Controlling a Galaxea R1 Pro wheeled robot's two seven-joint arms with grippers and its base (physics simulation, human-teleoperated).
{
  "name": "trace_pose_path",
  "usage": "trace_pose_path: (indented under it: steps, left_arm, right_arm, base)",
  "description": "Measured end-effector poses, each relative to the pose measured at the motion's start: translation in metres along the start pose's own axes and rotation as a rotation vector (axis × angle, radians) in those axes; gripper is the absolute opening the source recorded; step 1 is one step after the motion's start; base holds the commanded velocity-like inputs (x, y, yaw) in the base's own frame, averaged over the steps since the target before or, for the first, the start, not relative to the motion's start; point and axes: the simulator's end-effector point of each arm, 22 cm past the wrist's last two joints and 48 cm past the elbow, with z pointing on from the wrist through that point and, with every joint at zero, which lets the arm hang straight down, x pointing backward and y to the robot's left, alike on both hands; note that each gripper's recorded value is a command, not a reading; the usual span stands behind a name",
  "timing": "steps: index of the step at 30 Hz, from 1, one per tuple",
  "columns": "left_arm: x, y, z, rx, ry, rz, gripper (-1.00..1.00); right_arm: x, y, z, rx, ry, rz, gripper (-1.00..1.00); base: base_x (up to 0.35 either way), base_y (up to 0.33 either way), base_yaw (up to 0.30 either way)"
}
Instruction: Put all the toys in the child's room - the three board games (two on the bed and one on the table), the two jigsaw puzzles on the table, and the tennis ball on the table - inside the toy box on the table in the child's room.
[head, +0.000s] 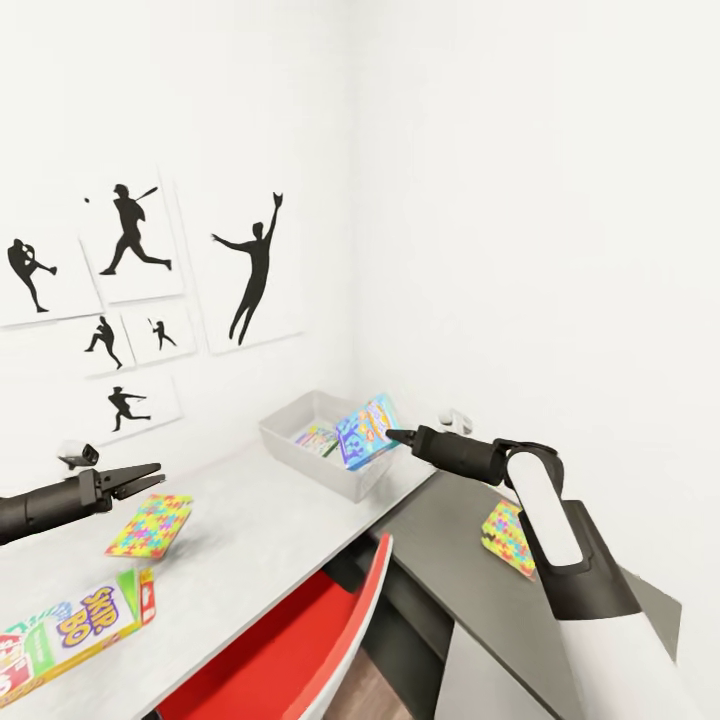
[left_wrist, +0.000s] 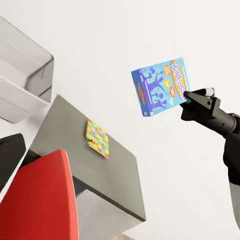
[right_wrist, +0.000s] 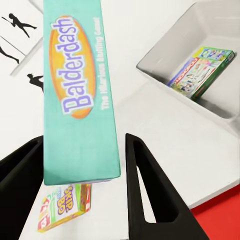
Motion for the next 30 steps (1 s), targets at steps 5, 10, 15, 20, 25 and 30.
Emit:
trace_pose_path:
  steps: [5,10,15,20,25,30]
  left_arm:
    - [0.0000,0.0006,0.0003,0.000,0.000,-0.001,1.00]
    - [0.0001,0.0005,0.0004,0.000,0.001,-0.001,1.00]
    - [0.0000,0.0002,0.0001,0.000,0.000,0.000,1.00]
    - [-0.0001,0.0001,0.0002,0.001,0.000,0.000,1.00]
    - [-0.0002,0.0000,0.0001,0.001,-0.001,-0.001,1.00]
    - [-0.0002,0.0002,0.0004,0.001,0.000,-0.001,1.00]
  right_arm:
    - [0.0017,-0.0005,0.0021,0.004,0.002,-0.004,-1.00]
    - [0.0030,-0.0025,0.0025,0.007,0.003,-0.001,-1.00]
    - [0.0025,-0.0032,0.0019,0.009,0.001,0.000,-1.00]
    - [0.0019,-0.0032,0.0016,0.008,0.000,0.000,-1.00]
    - [-0.0003,-0.0024,0.0010,0.008,-0.005,-0.003,-1.00]
    - [-0.0025,-0.0018,0.0009,0.006,-0.010,-0.004,-1.00]
  base:
    - [0.114,0.000,0.285]
    - [0.026,0.000,0.291]
    - [0.192,0.000,0.291]
    - [0.148,-0.008,0.291]
    - [0.168,-0.114,0.242]
    - [0.078,-0.057,0.049]
